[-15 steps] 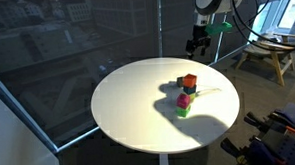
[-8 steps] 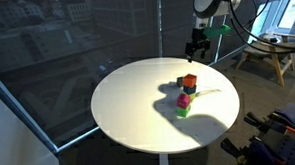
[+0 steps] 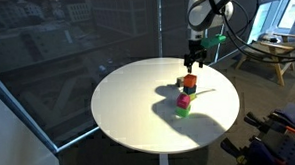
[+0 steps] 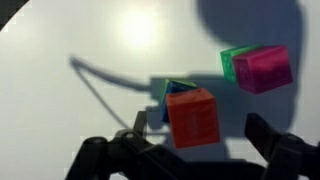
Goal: Move the orange block to the block on the left
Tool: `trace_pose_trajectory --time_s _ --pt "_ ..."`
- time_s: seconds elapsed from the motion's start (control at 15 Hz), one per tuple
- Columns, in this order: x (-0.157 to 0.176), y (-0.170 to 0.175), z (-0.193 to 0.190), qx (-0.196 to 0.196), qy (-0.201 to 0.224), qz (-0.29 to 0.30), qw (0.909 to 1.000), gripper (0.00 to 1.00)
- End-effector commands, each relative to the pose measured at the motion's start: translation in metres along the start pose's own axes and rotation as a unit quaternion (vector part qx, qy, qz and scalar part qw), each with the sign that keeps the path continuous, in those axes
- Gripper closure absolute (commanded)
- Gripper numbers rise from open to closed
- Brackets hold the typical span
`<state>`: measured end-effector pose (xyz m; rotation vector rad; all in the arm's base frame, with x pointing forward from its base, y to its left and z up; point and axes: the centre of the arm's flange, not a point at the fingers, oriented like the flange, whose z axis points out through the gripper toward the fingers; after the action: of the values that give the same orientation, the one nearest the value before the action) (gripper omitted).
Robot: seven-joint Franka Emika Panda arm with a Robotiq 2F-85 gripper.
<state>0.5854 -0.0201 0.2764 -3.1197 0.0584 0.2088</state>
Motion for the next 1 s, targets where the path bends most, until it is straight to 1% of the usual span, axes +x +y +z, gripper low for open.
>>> trace_pose_trajectory --time_s 0.0,0.2,0.4,0.8,0.87,0.93 --pt "0.008 -0.007 0.007 -0.017 -0.012 -0.060 0.9980 0.00" --pt "0.010 -0.013 0.016 -0.026 -0.019 -0.105 0.9940 0.00" --pt "0.012 -0.018 0.021 -0.034 -0.015 -0.124 0.9915 0.00" --pt "0.021 -0.024 0.028 -0.033 -0.006 -0.134 0.9904 0.00" --pt "0.011 -0.024 0.030 -0.027 -0.012 -0.121 0.9922 0.00" --pt "0.011 -0.024 0.032 -0.026 -0.012 -0.121 0.9922 0.00"
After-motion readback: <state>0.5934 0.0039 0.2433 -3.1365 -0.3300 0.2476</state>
